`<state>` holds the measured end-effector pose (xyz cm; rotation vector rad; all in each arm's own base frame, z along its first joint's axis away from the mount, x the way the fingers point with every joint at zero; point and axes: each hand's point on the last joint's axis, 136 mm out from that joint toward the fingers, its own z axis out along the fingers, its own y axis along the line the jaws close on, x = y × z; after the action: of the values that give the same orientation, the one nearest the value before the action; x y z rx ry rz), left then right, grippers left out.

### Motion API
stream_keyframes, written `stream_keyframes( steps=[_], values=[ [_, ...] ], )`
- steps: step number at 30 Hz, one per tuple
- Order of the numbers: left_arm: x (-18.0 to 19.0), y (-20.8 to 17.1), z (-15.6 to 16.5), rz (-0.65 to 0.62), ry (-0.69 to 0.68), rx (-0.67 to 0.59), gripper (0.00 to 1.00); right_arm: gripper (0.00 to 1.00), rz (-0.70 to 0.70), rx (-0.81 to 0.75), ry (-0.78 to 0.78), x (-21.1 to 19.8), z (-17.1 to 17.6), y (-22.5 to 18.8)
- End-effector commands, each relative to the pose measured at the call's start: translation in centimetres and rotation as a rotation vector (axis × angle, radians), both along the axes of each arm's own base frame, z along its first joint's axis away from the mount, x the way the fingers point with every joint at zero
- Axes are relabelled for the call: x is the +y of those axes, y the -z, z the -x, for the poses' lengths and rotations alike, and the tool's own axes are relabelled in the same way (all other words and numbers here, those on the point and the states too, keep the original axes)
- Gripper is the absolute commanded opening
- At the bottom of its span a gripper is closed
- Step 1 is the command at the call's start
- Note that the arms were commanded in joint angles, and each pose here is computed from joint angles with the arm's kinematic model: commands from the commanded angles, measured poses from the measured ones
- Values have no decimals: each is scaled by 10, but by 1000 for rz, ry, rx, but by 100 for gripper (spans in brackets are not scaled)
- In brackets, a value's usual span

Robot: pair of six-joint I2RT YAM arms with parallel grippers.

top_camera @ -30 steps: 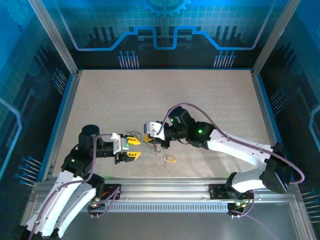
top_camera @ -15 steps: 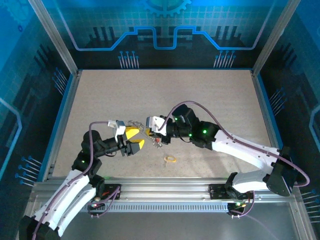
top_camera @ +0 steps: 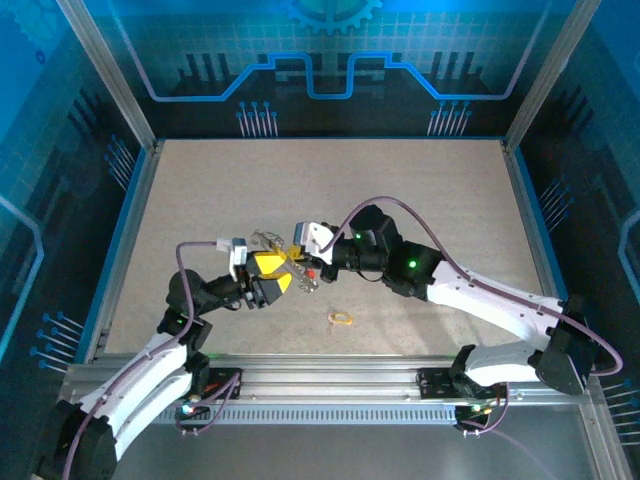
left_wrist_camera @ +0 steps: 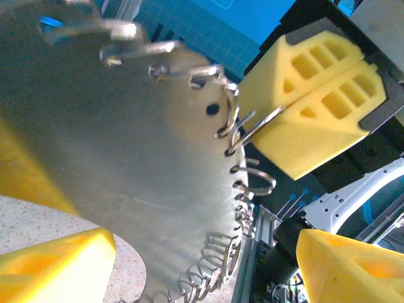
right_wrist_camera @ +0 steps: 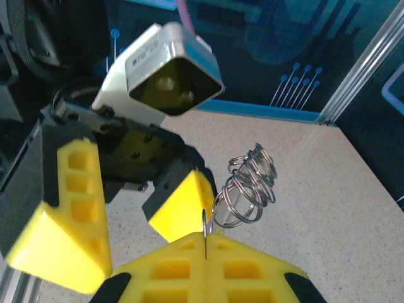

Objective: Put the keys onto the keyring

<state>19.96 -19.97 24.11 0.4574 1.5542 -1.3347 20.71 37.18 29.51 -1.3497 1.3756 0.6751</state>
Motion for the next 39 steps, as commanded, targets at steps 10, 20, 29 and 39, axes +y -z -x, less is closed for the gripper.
stream_keyframes(
  steps=[10, 20, 29, 39],
  values=[
    [-21, -45, 21, 83, 171, -197, 75, 0, -129, -44, -76, 3, 19, -37],
    [-23, -48, 30, 137, 234, -232, 47, 0, -29, -101, -39, -11, 17, -22],
    [-26, -49, 33, 109, 266, -241, 38, 0, 119, -193, -27, -24, 11, -5],
    [-28, -44, 34, 82, 283, -230, 32, 0, 306, -350, -66, -29, 6, 10]
  ],
)
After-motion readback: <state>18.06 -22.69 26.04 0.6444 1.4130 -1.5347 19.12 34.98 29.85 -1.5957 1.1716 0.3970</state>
